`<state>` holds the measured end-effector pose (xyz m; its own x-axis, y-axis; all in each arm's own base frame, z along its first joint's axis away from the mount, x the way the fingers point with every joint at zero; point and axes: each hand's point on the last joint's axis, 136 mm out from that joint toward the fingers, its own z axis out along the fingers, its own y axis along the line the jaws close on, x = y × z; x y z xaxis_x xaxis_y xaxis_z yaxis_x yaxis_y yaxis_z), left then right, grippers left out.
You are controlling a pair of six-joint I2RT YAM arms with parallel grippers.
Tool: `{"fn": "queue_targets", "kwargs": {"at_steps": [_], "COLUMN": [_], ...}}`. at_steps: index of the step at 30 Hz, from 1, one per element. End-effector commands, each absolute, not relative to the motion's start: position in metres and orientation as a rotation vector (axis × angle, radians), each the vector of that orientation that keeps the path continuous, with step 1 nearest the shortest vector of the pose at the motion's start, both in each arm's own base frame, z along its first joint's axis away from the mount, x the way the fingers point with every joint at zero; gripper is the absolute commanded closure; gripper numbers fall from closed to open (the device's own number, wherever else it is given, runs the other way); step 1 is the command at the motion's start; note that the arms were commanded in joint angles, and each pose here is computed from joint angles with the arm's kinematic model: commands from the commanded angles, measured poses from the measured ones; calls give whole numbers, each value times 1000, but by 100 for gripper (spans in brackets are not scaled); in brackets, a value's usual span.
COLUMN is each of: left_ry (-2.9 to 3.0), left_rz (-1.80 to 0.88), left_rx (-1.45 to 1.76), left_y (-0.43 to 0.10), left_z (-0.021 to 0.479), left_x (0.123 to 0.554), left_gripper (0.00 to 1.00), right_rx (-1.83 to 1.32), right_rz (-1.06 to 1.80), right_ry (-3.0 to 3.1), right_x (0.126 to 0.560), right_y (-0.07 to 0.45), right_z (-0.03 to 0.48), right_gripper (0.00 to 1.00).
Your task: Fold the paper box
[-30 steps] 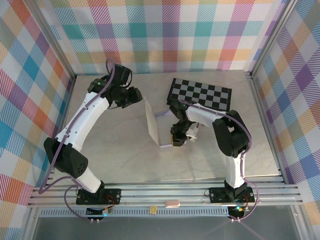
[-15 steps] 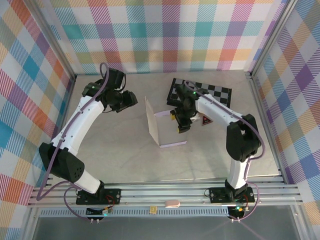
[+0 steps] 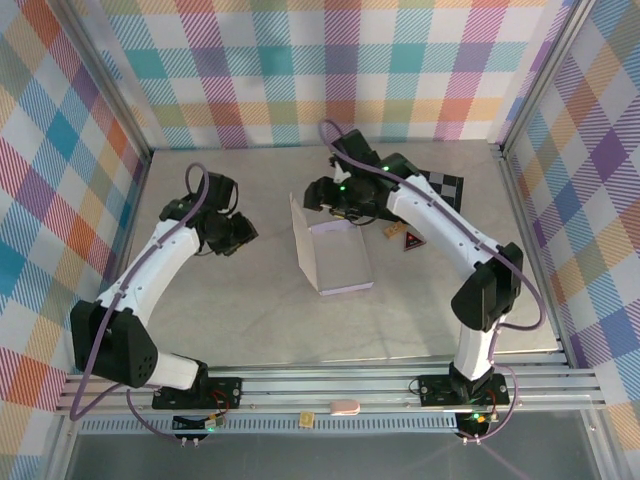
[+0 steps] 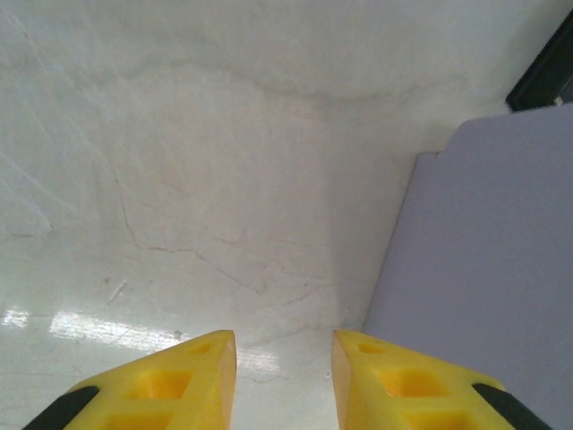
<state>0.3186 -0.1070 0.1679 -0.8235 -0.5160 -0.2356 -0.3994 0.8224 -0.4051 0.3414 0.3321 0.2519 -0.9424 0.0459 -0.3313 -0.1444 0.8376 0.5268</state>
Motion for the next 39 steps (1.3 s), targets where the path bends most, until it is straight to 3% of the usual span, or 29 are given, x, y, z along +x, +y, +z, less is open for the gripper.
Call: {"fn": "queue_targets", "kwargs": {"at_steps": [1, 11, 18, 21, 25, 39], "left_ry": [2527, 2217, 2113, 2130, 2133, 2179], "left_rz": [-696, -1000, -979, -964, -944, -882], "left_rx": [-592, -106, -45, -40, -47, -43], "left_y": [-123, -159, -146, -144, -142, -137], "left_z": [196, 252, 258, 256, 260, 264], "left_x": [325, 269, 232, 226, 228, 229], "left_gripper": [64, 62, 63, 63, 63, 62], "right_rx": [-262, -306, -199, -106, 162, 1466], "right_rz": [727, 609, 538, 522, 458, 244], "right_ry": [2748, 2799, 2831, 2827, 2781, 2313], "right_x": [325, 324, 333, 337, 346, 358], "right_y": [351, 381, 378, 376, 359, 267], "right_z": [231, 208, 196, 198, 213, 243], "right_gripper": [39, 51, 68, 81, 100, 100]}}
